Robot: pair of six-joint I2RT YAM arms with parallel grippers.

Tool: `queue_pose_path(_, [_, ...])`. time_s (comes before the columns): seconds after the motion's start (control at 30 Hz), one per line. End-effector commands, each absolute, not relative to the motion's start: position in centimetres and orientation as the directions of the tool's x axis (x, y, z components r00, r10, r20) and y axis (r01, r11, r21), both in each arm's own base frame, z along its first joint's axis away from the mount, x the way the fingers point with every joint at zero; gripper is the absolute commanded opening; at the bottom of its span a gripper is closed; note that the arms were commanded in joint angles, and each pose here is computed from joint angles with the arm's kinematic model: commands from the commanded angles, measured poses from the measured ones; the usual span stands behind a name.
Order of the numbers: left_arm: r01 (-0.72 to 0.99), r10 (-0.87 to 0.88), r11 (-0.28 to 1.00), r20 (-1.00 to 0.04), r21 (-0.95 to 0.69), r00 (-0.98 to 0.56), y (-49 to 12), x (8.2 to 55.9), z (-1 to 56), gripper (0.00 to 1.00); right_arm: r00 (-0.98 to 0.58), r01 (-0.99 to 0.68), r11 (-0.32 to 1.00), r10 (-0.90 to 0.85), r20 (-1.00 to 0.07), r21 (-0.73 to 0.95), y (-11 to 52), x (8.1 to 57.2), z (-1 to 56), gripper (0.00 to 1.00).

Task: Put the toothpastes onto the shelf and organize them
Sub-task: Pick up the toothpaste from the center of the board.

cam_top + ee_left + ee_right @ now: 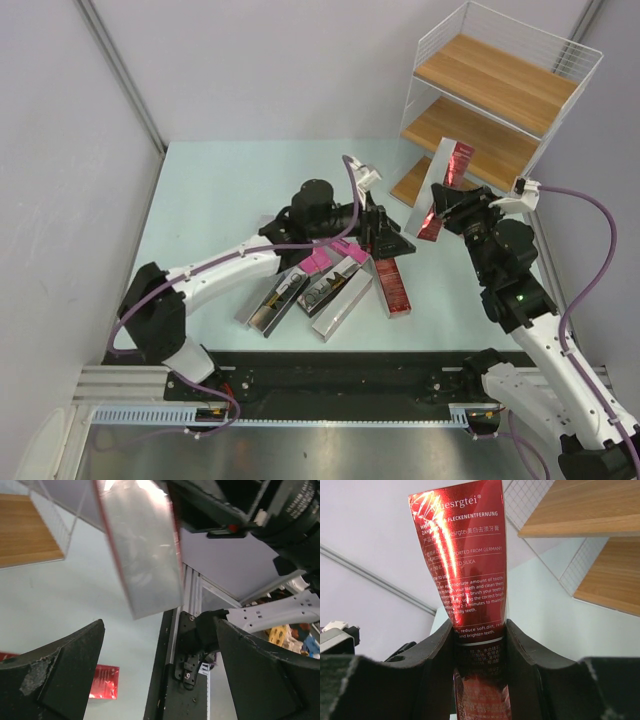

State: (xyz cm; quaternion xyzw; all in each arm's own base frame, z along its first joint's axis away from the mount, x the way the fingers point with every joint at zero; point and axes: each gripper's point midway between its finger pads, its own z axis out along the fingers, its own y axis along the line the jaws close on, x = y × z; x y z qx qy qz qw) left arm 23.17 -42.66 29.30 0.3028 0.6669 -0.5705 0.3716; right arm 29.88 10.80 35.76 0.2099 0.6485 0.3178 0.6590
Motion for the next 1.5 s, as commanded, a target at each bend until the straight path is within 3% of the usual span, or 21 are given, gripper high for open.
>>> queue_pose_path(0.0, [0.901, -0.033, 0.037, -0.902, -0.432, -0.431, -44.9, 22.0, 33.5, 1.0, -0.008, -0.233, 0.634, 0.757, -0.653, 0.738, 11.3, 29.2, 38.8, 0.31])
queue_pose_path(0.17, [0.912, 0.017, 0.022, -0.912, -0.41, -0.41, -46.7, 21.7, 33.6, 1.0, -0.041, -0.251, 0.631, 0.751, -0.659, 0.735, 12.0, 28.8, 38.5, 0.32])
queue_pose_path(0.33, [0.91, 0.059, 0.032, -0.908, -0.414, -0.416, -48.1, 22.1, 32.5, 0.87, -0.067, -0.264, 0.624, 0.749, -0.659, 0.736, 12.5, 28.6, 38.3, 0.32])
queue_pose_path(0.67, [0.908, 0.035, 0.065, -0.908, -0.414, -0.417, -48.7, 23.0, 32.7, 0.32, -0.086, -0.283, 0.629, 0.735, -0.673, 0.724, 12.8, 27.9, 38.3, 0.38])
queue_pose_path(0.73, [0.911, 0.026, 0.079, -0.912, -0.405, -0.408, -48.5, 23.3, 32.9, 0.3, -0.089, -0.29, 0.632, 0.73, -0.678, 0.719, 12.8, 27.7, 38.3, 0.57])
queue_pose_path(0.83, [0.915, 0.023, 0.085, -0.918, -0.393, -0.396, -47.9, 23.3, 33.2, 0.29, -0.085, -0.303, 0.639, 0.721, -0.688, 0.707, 12.8, 27.5, 38.5, 0.78])
queue_pose_path(1.03, [0.918, 0.003, 0.035, -0.918, -0.395, -0.396, -45.6, 23.6, 34.5, 0.27, -0.03, -0.355, 0.684, 0.673, -0.739, 0.637, 12.2, 26.1, 39.8, 0.99])
queue_pose_path(1.27, [0.907, 0.009, -0.23, -0.933, -0.351, -0.359, -41.6, 20.0, 36.2, 0.27, 0.056, -0.457, 0.739, 0.58, -0.813, 0.495, 11.6, 23.7, 41.9, 1.0])
queue_pose_path(1.47, [0.854, 0.031, -0.444, -0.957, -0.27, -0.287, -39.3, 15.9, 37.6, 0.27, -0.002, -0.623, 0.697, 0.453, -0.891, 0.356, 14.8, 22.4, 42.6, 1.0])
